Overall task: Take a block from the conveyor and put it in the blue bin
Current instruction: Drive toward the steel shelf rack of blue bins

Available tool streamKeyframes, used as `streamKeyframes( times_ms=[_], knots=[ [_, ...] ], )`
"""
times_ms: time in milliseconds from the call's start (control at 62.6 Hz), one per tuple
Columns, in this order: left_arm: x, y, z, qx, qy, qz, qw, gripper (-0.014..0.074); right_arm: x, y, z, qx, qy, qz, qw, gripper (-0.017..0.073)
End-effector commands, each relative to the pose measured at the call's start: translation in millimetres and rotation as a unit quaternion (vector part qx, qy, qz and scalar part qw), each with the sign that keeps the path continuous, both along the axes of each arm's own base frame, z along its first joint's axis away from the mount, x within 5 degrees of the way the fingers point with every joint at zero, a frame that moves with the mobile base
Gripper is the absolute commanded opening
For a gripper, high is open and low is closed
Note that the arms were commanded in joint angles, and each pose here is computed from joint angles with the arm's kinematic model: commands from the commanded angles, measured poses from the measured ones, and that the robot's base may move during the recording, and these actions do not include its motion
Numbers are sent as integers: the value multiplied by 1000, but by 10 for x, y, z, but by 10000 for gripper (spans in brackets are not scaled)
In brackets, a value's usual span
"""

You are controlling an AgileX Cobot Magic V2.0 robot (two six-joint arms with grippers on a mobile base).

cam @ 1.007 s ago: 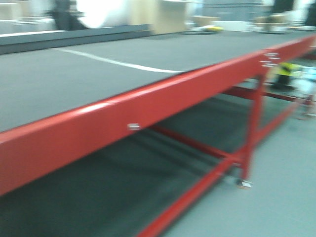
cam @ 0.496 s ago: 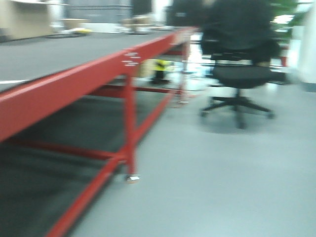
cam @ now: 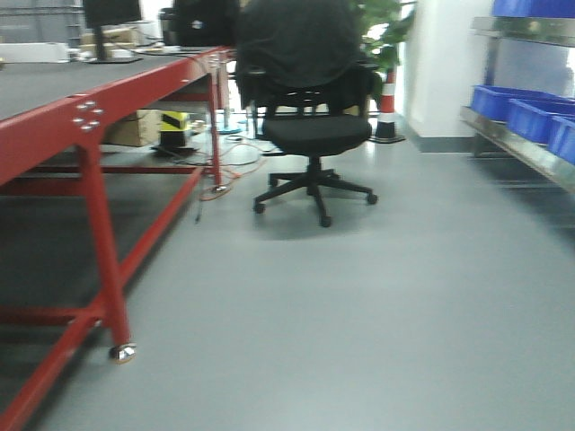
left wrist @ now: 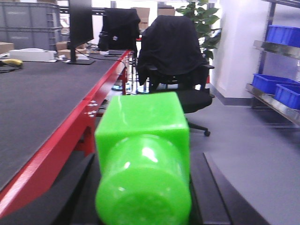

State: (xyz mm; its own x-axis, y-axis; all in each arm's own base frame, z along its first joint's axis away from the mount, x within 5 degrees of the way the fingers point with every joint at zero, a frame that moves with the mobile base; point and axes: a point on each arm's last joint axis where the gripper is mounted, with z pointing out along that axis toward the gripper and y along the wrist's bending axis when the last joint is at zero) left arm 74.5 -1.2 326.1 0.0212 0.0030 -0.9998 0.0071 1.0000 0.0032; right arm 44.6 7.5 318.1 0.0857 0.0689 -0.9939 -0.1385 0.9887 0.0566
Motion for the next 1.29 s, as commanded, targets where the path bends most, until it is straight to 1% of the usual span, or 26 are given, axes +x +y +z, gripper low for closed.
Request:
streamKeyframes(
  times_ms=[0, 1279],
  knots=[
    [-12, -3, 34, -2, -12, -2, 1000, -111, -4, -1, 12, -1, -9, 0, 1000, -155],
    [-12, -3, 34, -2, -12, -2, 1000, -111, -4, -1, 12, -1, -9, 0, 1000, -155]
  ],
)
